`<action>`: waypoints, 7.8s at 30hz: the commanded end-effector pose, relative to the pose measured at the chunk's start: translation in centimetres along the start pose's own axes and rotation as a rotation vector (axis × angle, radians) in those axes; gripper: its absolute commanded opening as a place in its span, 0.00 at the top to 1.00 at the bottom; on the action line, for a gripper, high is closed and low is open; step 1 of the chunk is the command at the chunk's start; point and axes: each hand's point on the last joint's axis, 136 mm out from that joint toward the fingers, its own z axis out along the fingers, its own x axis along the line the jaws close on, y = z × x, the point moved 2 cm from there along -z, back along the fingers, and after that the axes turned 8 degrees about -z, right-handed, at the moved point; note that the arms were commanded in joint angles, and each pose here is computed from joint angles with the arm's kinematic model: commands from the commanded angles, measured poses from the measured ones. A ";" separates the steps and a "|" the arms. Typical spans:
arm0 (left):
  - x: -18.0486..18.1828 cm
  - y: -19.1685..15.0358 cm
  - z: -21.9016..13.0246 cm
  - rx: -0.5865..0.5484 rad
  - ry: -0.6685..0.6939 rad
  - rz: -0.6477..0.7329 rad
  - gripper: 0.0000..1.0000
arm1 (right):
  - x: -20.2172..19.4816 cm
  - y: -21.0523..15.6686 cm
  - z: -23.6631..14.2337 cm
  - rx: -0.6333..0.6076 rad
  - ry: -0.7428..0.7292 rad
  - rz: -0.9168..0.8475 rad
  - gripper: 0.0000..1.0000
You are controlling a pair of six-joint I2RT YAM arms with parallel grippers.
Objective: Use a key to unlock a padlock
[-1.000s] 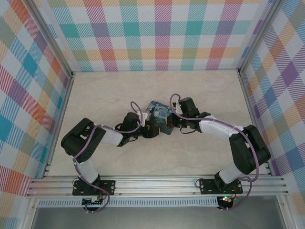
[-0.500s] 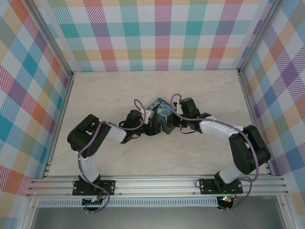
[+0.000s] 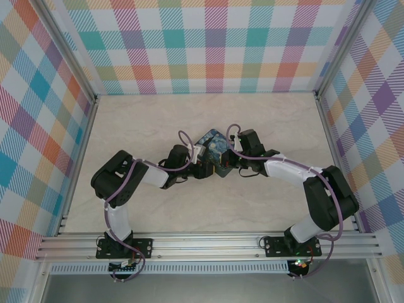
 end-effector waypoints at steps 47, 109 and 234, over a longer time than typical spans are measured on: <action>-5.1 2.0 -1.2 -0.127 -0.065 -0.380 0.76 | 0.6 -8.2 -2.7 0.083 -0.124 -0.496 0.94; -5.3 1.4 -1.4 -0.118 -0.067 -0.392 0.81 | 1.7 -2.7 -0.1 0.048 -0.205 -0.471 0.94; -5.2 -1.0 -0.5 -0.224 -0.106 -0.808 0.57 | 1.9 -5.6 -0.7 -0.011 0.090 0.223 0.95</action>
